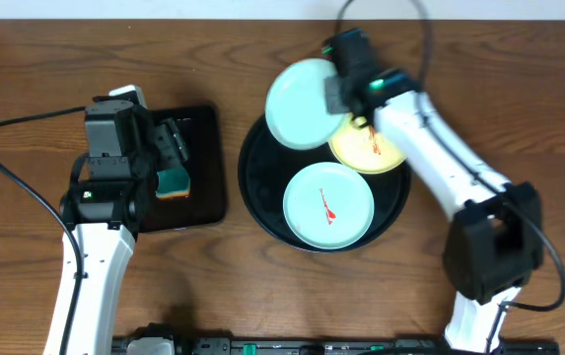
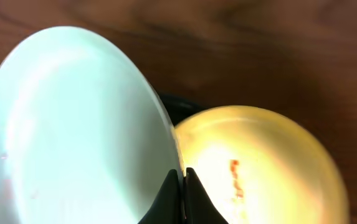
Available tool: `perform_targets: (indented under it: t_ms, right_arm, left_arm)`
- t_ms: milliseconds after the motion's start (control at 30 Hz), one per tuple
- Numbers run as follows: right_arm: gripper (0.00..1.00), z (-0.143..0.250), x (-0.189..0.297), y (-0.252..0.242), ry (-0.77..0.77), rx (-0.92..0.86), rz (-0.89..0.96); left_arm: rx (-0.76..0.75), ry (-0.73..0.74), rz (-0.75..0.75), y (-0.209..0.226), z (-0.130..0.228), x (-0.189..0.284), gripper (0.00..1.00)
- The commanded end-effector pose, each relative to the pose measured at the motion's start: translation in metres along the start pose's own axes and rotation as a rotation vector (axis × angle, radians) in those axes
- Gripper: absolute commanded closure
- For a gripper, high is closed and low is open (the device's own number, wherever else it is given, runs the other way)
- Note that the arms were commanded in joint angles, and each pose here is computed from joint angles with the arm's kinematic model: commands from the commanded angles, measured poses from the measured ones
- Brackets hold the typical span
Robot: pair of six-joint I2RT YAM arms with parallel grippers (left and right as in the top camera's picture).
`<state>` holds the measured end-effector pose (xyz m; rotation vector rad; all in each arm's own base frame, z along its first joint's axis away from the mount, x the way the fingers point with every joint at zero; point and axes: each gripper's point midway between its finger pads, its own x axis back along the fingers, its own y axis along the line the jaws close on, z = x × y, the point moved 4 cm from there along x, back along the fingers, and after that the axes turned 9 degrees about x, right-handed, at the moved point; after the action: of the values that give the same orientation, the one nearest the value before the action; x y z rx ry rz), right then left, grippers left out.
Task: Clean dirty plates on tray and stack at the side
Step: 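Carry the green plate right and set it down on the table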
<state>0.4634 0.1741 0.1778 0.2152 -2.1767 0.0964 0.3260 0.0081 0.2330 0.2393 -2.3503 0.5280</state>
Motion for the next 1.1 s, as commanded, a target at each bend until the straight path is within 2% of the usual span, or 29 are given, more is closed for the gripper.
perform_targets:
  t_ms: [0,67,100,233,267,567,800,1067]
  right_arm:
    - [0.99,-0.015,0.027,-0.015,-0.011,-0.160,-0.285]
    - [0.99,-0.013,0.028,-0.047,0.009,-0.231,-0.311]
    - [0.99,-0.008,0.028,-0.079,0.030,-0.297,-0.297]
    - [0.99,0.015,0.033,-0.156,0.080,-0.413,-0.204]
    - [0.99,0.028,0.039,-0.191,0.096,-0.461,-0.163]
    - [0.99,0.093,0.075,-0.333,0.111,-0.708,0.095]
    - [0.99,0.138,0.096,-0.387,0.143,-0.811,0.253]
    - [0.99,0.165,0.067,-0.397,0.133,-0.837,0.266]
  left_arm:
    - [0.002,-0.010,0.003,-0.001,-0.002,0.004,0.26]
    - [0.002,-0.004,0.001,0.000,0.000,0.004,0.26]
    - [0.002,0.005,-0.003,0.001,0.001,0.004,0.26]
    - [0.001,0.016,-0.009,0.002,0.004,0.004,0.26]
    - [0.002,0.015,-0.009,0.002,0.004,0.004,0.26]
    - [0.002,0.016,-0.009,0.002,0.004,0.004,0.26]
    - [0.002,0.022,-0.012,0.002,0.004,0.002,0.26]
    - [0.001,0.028,-0.015,0.002,0.005,0.000,0.26]
